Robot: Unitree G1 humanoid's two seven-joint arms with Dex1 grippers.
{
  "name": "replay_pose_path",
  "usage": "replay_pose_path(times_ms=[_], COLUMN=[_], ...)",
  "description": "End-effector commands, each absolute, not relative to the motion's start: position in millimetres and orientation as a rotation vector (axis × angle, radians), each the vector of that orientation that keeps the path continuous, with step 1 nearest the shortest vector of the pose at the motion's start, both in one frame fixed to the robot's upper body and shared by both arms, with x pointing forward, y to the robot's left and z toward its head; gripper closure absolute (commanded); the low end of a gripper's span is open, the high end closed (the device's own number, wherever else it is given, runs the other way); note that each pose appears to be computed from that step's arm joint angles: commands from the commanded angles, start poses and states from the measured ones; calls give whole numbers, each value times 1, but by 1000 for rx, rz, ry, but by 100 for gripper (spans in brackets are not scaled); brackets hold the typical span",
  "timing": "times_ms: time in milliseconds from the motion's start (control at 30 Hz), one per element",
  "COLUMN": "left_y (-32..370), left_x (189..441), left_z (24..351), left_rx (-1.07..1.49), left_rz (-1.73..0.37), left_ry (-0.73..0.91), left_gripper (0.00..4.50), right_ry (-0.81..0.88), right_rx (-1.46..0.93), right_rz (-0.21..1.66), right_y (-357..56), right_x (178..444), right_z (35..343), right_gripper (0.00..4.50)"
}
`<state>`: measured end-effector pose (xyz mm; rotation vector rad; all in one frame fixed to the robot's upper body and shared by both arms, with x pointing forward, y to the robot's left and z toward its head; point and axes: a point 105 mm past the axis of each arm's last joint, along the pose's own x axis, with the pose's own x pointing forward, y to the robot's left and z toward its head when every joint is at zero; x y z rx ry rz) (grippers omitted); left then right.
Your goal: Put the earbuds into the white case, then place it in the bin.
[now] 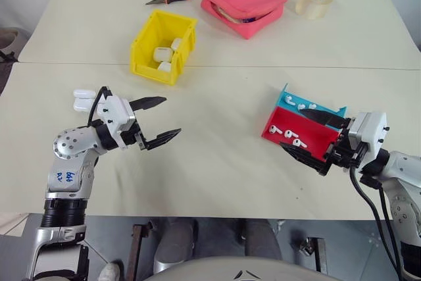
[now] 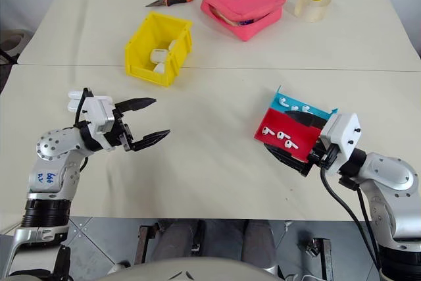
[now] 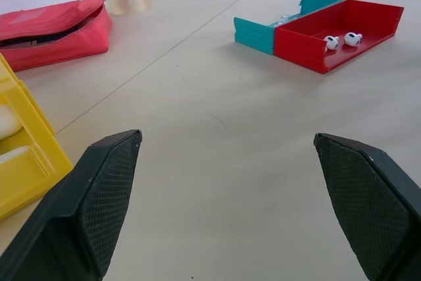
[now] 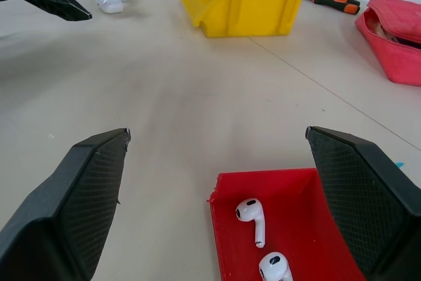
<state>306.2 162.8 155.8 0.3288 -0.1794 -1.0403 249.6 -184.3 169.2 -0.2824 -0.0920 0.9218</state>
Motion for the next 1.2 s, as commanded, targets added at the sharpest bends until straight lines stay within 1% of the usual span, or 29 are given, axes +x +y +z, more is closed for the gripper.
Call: replay_pose_path(times_ms=[33, 400, 500, 600, 633, 667, 833, 900, 967, 1033, 1200], left_y=[163, 171, 191, 223, 229, 239, 290, 302, 304, 302, 293], left_x=[309, 308, 308, 303, 302, 297, 252, 237, 228, 224, 224], left_z=[164, 167, 169, 164, 163, 160, 136, 128, 123, 122, 129], left_rx=[365, 335, 271, 221, 211, 202, 111, 54, 35, 32, 21], left_rz=[-1009, -937, -788, -567, -521, -455, -42, 79, 122, 120, 88], left_ry=[-228, -234, -234, -209, -206, -196, -123, -88, -53, -17, 29], left_gripper=[2, 2, 2, 2, 2, 2, 2, 2, 2, 2, 2], right_ry=[-122, -126, -160, -224, -236, -252, -354, -381, -394, -390, -360], right_rx=[-304, -299, -287, -246, -243, -241, -213, -211, -222, -220, -214], right_rz=[918, 951, 991, 1053, 1065, 1087, 1218, 1250, 1264, 1272, 1293], right_y=[-188, -185, -175, -155, -151, -145, -108, -99, -95, -94, -96], right_x=[248, 251, 254, 257, 258, 259, 257, 256, 256, 258, 260], right_z=[177, 174, 177, 183, 184, 184, 188, 189, 188, 187, 182], right_gripper=[0, 0, 0, 0, 0, 0, 0, 0, 0, 0, 0])
